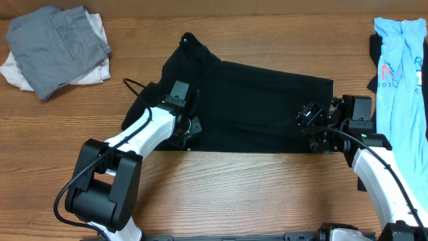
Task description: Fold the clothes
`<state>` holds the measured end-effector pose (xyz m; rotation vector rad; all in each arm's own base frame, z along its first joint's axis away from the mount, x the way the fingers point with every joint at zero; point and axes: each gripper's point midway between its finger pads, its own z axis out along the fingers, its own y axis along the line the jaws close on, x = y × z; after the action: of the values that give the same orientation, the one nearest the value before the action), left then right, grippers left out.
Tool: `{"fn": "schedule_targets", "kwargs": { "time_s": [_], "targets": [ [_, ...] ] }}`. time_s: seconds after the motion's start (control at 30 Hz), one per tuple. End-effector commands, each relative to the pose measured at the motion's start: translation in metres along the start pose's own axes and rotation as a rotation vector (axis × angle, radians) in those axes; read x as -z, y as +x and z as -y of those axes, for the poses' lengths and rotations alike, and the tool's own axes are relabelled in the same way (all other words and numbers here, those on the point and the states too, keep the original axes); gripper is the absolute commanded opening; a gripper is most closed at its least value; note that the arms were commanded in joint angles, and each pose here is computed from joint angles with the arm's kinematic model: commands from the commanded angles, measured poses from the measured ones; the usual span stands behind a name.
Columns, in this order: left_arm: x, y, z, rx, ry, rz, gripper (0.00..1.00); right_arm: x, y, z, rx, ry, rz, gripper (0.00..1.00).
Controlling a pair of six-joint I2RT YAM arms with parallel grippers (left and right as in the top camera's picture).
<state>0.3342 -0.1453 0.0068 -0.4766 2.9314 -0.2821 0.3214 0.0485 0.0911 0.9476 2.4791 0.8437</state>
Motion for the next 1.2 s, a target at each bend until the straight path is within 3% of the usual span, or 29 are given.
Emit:
{"fn": "schedule_targets", "kwargs": {
  "time_s": [0.0,0.13,0.27,0.4,0.73,0.8,0.83,0.87,0.9,1.17],
  "targets": [
    [0.005,-0.014,0.007,-0.028,0.007,0.030,0.52,0.003,-0.007,-0.007,0.022,-0.004,0.025,0.89],
    [0.014,-0.021,0.012,-0.043,0.005,0.038,0.38,0.003,-0.007,-0.006,0.020,-0.001,0.024,0.89],
    [0.020,-0.029,0.016,-0.059,0.001,0.059,0.37,0.003,-0.007,-0.006,0.020,-0.001,0.024,0.89],
    [0.022,-0.034,0.019,-0.060,0.007,0.078,0.16,0.003,-0.006,-0.006,0.019,0.000,0.022,0.89],
    [0.025,-0.060,0.029,-0.100,0.026,0.200,0.15,0.003,-0.007,-0.005,0.019,0.006,0.026,0.89],
    [0.027,-0.067,0.030,-0.108,0.024,0.232,0.24,0.003,-0.007,-0.005,0.018,0.007,0.026,0.89],
    [0.027,-0.070,0.032,-0.126,0.029,0.245,0.45,0.003,-0.007,-0.004,0.017,0.008,0.024,0.89],
    [0.028,-0.072,0.033,-0.141,0.033,0.254,0.79,0.003,-0.006,-0.004,0.017,0.009,0.024,0.89],
    [0.028,-0.073,0.034,-0.155,0.034,0.259,0.98,0.003,-0.006,-0.004,0.016,0.010,0.023,0.89],
    [0.038,-0.066,0.020,-0.242,-0.037,0.215,1.00,0.003,-0.007,0.012,-0.002,0.088,0.041,0.89]
  ]
}}
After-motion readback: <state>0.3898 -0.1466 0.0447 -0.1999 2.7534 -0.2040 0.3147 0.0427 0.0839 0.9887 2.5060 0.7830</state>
